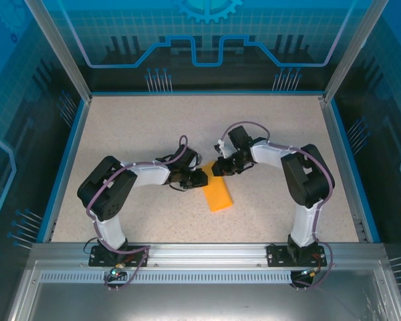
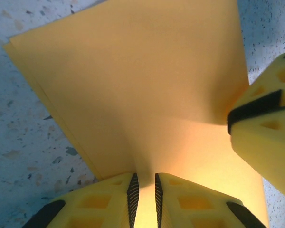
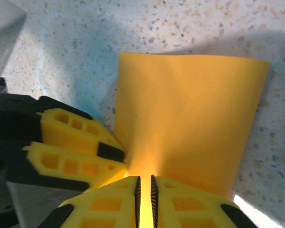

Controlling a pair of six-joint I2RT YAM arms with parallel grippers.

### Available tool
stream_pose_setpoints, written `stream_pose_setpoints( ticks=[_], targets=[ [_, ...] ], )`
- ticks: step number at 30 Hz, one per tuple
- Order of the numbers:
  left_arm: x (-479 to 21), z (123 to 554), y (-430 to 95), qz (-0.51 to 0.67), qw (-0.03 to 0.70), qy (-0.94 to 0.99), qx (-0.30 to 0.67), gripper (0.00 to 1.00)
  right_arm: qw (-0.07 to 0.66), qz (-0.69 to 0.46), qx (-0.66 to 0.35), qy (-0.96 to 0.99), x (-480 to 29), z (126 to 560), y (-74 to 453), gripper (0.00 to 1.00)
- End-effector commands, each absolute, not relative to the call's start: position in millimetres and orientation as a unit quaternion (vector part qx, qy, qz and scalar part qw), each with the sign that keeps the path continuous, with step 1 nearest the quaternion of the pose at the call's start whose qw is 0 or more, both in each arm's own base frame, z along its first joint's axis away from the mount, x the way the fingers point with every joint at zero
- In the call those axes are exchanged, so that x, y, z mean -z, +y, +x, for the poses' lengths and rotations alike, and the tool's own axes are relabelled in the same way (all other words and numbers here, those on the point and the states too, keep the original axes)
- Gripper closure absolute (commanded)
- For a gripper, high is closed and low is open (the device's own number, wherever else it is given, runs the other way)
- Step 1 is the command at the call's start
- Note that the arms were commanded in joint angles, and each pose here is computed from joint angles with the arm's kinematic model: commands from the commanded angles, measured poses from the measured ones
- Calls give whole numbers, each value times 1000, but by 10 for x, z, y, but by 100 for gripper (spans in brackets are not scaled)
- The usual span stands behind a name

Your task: Fold a paper plane with a square sheet of paper (pick it up from the middle)

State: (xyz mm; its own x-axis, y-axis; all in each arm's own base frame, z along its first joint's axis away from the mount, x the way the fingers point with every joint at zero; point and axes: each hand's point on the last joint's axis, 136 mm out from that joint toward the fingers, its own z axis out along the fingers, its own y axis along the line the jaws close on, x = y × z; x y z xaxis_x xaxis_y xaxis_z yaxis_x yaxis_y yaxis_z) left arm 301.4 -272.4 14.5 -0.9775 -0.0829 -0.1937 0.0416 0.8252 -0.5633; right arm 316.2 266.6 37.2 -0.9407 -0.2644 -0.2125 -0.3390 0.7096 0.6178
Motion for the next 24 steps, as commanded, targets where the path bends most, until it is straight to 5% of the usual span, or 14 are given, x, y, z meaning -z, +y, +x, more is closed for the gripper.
stream_pose_setpoints(
  ticks=[1, 15, 24],
  targets=[
    [178, 2809, -2466, -14, 68, 972, 222, 78, 53, -165, -346, 922, -336, 3242, 2624, 84],
    [191, 2812, -2437, -11, 67, 975, 211, 79, 36, -155, -318, 934, -51, 3226, 2452, 83],
    [194, 2825, -2448, -9, 66, 975, 211, 79, 72, -158, -354, 919, -411, 3356, 2580, 83]
  ],
)
